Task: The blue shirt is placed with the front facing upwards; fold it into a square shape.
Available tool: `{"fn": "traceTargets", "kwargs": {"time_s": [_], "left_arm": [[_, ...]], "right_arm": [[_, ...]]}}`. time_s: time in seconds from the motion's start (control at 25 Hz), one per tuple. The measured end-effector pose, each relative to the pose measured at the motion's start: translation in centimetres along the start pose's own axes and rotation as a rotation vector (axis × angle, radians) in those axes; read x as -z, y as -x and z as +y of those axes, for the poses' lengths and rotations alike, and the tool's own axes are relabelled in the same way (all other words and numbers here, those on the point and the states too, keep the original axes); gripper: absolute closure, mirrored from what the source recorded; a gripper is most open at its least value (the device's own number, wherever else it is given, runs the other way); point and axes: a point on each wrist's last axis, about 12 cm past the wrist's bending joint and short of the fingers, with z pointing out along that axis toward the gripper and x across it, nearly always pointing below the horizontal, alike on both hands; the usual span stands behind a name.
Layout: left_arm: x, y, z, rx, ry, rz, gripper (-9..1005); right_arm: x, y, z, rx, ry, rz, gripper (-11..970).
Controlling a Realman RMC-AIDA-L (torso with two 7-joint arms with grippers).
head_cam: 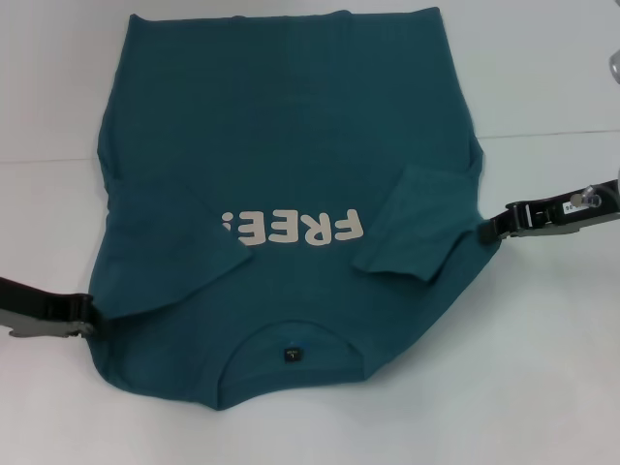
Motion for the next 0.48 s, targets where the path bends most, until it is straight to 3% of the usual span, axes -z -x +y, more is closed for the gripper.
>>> {"fn": "traceTargets", "kwargs": {"time_s": [0.48], "left_arm": [[0.5, -2.9, 1.9, -0.092, -0.109, -0.127, 953]], "right_arm": [[1.2, -3.9, -1.1, 0.052, 0.078, -0.12, 913]]}}
